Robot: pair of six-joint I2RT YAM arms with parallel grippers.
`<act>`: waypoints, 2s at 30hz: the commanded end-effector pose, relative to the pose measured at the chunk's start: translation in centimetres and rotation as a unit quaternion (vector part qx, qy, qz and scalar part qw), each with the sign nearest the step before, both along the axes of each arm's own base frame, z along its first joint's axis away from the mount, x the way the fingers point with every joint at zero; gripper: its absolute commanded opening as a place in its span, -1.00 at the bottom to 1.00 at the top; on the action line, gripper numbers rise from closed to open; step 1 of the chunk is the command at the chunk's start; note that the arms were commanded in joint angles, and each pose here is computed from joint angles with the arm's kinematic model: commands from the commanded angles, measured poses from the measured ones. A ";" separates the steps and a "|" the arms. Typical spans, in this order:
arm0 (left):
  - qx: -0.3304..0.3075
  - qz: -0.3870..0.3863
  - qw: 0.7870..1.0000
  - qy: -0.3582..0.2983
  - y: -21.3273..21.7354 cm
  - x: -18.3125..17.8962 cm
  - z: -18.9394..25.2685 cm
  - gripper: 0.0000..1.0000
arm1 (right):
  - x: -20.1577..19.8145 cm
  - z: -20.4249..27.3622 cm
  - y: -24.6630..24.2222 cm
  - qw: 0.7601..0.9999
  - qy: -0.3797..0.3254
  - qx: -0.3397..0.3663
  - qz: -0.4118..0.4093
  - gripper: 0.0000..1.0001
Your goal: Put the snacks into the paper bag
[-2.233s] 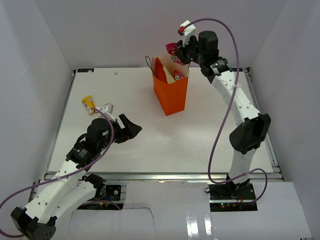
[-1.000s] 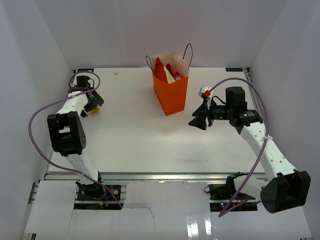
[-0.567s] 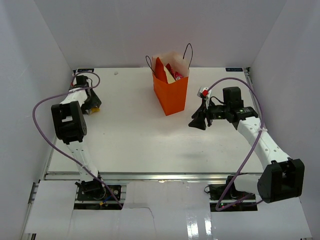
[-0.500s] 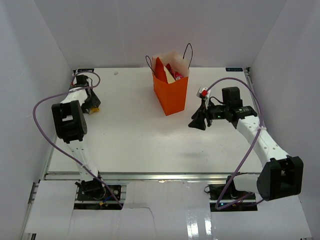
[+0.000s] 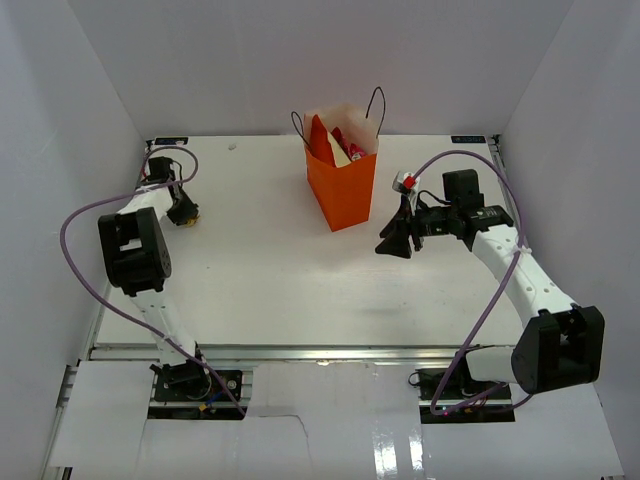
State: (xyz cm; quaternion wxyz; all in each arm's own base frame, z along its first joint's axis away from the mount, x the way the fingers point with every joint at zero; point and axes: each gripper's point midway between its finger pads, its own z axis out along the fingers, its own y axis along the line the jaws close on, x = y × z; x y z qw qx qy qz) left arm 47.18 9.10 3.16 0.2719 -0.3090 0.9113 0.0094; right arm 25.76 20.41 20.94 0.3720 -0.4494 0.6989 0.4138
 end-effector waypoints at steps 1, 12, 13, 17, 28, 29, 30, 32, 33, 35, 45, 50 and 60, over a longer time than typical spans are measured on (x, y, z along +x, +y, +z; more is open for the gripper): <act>-0.083 -0.049 0.992 -0.083 -4.2 -1.2 5.3 -0.37 | -0.6 1.8 0.7 0.999 0.012 0.031 0.023 0.18; -0.261 -0.344 0.885 -0.174 -26.9 -16.1 12.9 -0.36 | -1.5 1.5 4.2 0.989 0.134 0.055 -0.007 0.16; -0.275 -0.353 0.876 -0.182 -27.8 -17.3 13.3 -0.36 | -1.4 1.4 4.6 0.988 0.146 0.053 -0.015 0.16; -0.319 -0.378 0.847 -0.194 -31.3 -22.5 13.8 -0.36 | -0.2 1.3 6.0 0.973 0.212 0.041 -0.077 0.24; -0.338 -0.431 0.818 -0.176 -36.7 -27.3 13.8 -0.35 | -2.4 0.6 9.8 0.931 0.354 0.051 -0.079 0.50; -0.339 -0.437 0.815 -0.174 -37.1 -27.5 13.9 -0.36 | -2.4 0.4 10.0 0.928 0.359 0.053 -0.077 0.51; -0.338 -0.437 0.814 -0.178 -37.4 -27.2 14.2 -0.35 | -2.4 0.0 10.0 0.926 0.366 0.051 -0.080 0.51; -0.340 -0.444 0.810 -0.176 -38.2 -27.2 14.2 -0.35 | -2.3 -0.6 10.1 0.920 0.378 0.047 -0.092 0.53; -0.339 -0.444 0.811 -0.176 -38.4 -27.0 14.2 -0.35 | -2.3 -1.2 10.0 0.917 0.385 0.043 -0.097 0.53; -0.338 -0.447 0.810 -0.173 -38.9 -26.9 14.2 -0.35 | -2.2 -1.8 9.9 0.912 0.394 0.039 -0.109 0.53; -0.353 -0.456 0.798 -0.177 -40.3 -26.9 14.6 -0.33 | -2.1 -3.7 10.8 0.898 0.428 0.031 -0.095 0.39; -0.354 -0.461 0.796 -0.171 -40.6 -27.1 14.4 -0.25 | -1.7 -3.6 11.3 0.896 0.434 0.040 -0.084 0.19; -0.352 -0.467 0.790 -0.183 -41.0 -26.8 15.2 0.11 | -2.9 -2.7 11.1 0.903 0.423 0.057 -0.045 -0.40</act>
